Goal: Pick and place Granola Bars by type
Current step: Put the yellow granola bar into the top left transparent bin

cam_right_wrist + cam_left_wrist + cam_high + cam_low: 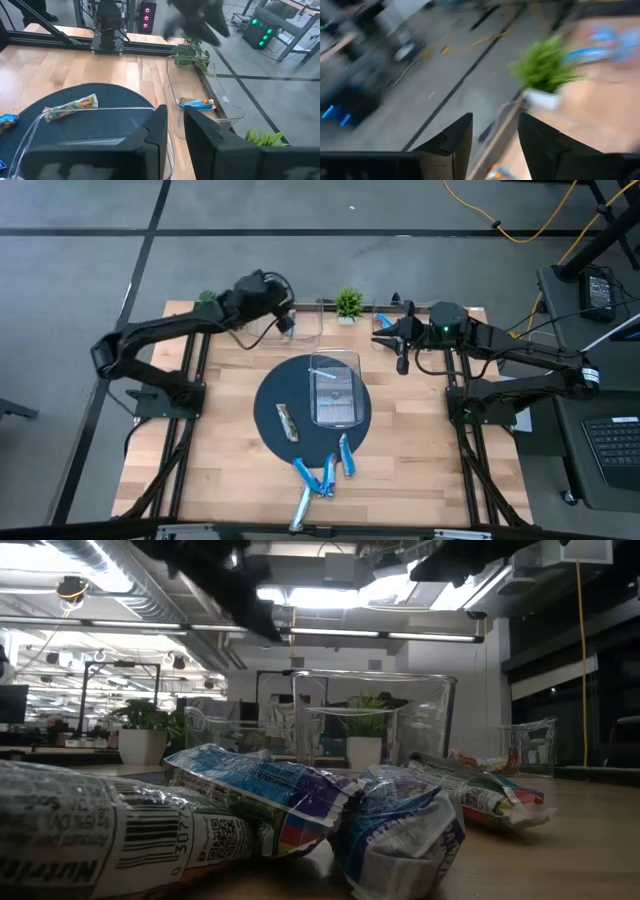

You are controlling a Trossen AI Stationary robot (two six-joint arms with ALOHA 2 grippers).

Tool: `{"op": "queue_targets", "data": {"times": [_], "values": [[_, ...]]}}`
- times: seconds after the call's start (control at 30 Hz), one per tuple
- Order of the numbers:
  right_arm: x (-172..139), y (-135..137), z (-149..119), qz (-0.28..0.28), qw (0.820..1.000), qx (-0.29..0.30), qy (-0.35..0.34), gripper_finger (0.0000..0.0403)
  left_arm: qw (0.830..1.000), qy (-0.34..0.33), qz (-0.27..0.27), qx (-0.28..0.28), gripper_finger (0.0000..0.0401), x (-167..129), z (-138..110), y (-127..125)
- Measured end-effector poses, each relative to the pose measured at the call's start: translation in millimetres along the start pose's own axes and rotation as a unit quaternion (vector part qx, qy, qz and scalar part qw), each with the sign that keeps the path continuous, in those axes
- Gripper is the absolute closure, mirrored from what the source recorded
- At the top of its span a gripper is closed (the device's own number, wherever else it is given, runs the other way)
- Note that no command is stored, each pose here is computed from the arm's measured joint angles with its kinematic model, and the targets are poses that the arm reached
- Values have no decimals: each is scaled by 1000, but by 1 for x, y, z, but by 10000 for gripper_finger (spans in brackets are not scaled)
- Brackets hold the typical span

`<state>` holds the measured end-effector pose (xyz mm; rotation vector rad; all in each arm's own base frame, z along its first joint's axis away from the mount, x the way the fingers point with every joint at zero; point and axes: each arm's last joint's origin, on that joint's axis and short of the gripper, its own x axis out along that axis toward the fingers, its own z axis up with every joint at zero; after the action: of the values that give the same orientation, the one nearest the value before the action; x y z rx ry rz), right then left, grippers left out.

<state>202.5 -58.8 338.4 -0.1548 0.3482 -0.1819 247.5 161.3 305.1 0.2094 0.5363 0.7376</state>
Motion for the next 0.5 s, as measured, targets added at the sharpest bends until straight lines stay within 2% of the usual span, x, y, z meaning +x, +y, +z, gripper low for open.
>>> {"op": "queue_targets", "data": {"times": [0.13,0.23,0.5], "values": [[0,0,0,0,1000,-1,0,335,993,-25,-111,39,253,-32,6,-3],[0,0,0,0,1000,-1,0,335,986,-15,-159,52,255,-54,4,-6],[0,0,0,0,1000,-1,0,335,978,-14,-194,73,257,-101,2,-11]]}}
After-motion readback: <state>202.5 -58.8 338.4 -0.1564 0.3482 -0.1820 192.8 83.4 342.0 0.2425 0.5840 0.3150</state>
